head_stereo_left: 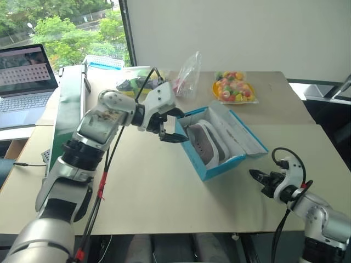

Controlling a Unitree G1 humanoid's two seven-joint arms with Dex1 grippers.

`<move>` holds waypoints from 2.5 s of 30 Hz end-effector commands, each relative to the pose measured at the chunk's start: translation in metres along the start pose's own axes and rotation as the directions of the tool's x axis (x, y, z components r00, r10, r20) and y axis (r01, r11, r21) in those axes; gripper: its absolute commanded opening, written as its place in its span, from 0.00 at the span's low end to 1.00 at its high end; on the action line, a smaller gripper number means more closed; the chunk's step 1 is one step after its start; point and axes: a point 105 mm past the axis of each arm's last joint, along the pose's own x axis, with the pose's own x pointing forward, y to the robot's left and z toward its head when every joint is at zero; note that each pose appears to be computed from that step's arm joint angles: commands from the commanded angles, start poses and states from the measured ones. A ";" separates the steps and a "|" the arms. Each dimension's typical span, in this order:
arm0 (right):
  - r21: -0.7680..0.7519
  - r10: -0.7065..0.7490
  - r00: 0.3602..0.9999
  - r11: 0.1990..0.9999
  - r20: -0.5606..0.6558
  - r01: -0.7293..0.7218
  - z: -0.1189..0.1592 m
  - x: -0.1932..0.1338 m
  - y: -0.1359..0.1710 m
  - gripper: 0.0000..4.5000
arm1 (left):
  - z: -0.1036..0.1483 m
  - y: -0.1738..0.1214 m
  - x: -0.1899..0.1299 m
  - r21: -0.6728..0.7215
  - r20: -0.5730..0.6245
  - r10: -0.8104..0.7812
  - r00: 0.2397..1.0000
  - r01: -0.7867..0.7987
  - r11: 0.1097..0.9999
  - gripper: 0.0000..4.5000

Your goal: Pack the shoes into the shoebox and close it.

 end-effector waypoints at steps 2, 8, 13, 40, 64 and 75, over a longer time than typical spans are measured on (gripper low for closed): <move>0.076 0.002 0.995 0.997 0.103 -0.010 0.010 0.025 -0.017 0.02 | 0.008 0.001 -0.021 0.021 0.007 0.086 0.996 -0.086 0.996 1.00; 0.359 0.114 0.944 0.905 0.311 -0.228 0.028 0.041 -0.013 0.02 | 0.009 -0.001 -0.028 0.021 -0.006 0.114 0.993 -0.114 0.993 1.00; 0.523 -0.015 0.888 0.813 0.460 -0.257 0.036 0.046 -0.042 0.02 | 0.010 -0.001 -0.035 0.022 -0.016 0.142 0.990 -0.142 0.990 1.00; -0.160 0.674 0.667 0.731 0.317 -0.663 0.149 0.014 0.120 0.02 | 0.008 0.001 -0.041 0.033 -0.061 0.169 0.984 -0.167 0.985 1.00; -0.720 0.277 0.903 0.546 -0.327 -0.428 0.052 0.112 0.131 0.02 | -0.003 -0.002 -0.046 -0.029 -0.060 0.247 0.967 -0.249 0.968 1.00; -0.713 0.640 0.686 0.296 -0.345 -0.635 0.118 0.009 0.194 0.02 | 0.004 -0.021 -0.044 -0.022 0.079 0.191 0.978 -0.190 0.981 1.00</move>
